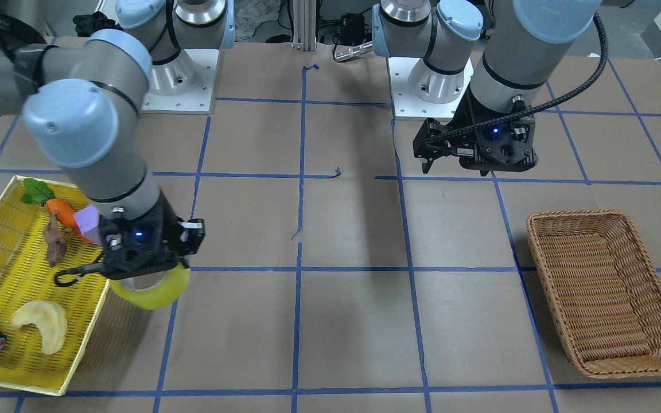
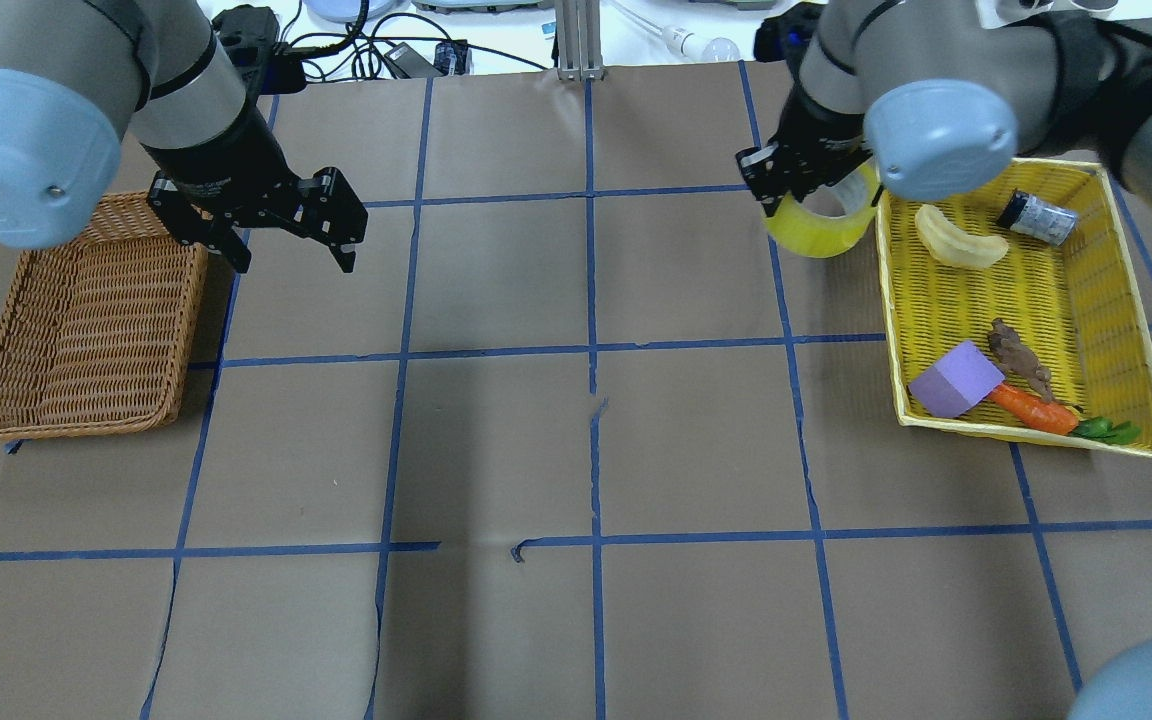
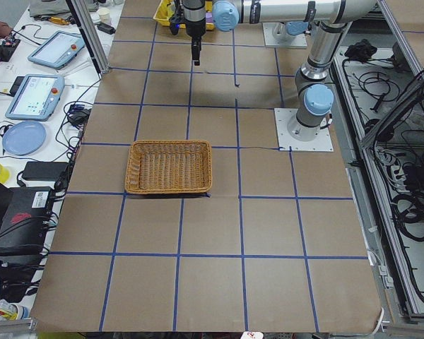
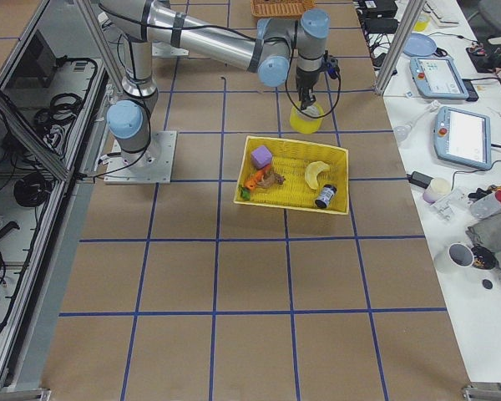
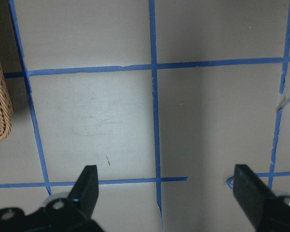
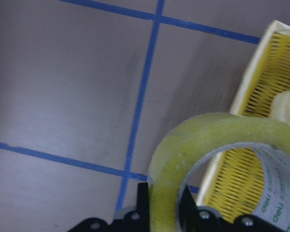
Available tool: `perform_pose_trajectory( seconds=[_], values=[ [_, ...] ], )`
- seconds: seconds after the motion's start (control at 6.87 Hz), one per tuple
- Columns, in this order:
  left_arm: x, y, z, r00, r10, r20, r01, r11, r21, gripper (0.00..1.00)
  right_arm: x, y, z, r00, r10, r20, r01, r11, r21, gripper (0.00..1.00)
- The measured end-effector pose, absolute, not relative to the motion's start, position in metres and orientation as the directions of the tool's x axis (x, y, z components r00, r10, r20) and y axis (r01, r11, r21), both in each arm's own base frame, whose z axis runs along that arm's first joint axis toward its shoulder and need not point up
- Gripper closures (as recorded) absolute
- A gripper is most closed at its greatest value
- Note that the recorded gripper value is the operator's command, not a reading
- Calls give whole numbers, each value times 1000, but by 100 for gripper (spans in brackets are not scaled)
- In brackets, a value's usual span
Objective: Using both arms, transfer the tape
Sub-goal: 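Lift the tape roll with the right gripper and carry it to table center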
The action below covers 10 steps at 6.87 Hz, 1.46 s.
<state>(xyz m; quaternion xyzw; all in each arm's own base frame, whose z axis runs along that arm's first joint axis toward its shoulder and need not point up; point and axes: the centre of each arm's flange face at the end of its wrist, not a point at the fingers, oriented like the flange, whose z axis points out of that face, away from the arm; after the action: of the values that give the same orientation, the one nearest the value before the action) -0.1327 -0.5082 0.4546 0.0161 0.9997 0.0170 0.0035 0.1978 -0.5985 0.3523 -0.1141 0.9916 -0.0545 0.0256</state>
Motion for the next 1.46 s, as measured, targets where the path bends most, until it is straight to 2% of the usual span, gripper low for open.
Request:
perform_pose_trajectory(
  seconds=[0.73, 0.87, 1.02, 1.17, 1.46],
  values=[
    [-128, -510, 454, -999, 31, -27, 30, 999, 34, 0, 363, -566, 241, -936, -346, -62, -340, 936, -90, 100],
    [-126, -510, 454, -998, 48, -27, 47, 998, 36, 0, 376, -561, 226, -930, -363, -58, -358, 930, -82, 88],
    [-119, -512, 453, -997, 71, -26, 70, 997, 37, 0, 383, -558, 218, -927, -372, -54, -368, 927, -75, 39],
    [-109, -514, 453, -997, 73, -24, 72, 997, 40, 0, 387, -555, 213, -924, -377, -54, -373, 925, -70, 0],
    [-98, -517, 452, -998, 60, -21, 59, 997, 42, 0, 392, -552, 218, -924, -379, -57, -375, 924, -71, 0]
  ],
)
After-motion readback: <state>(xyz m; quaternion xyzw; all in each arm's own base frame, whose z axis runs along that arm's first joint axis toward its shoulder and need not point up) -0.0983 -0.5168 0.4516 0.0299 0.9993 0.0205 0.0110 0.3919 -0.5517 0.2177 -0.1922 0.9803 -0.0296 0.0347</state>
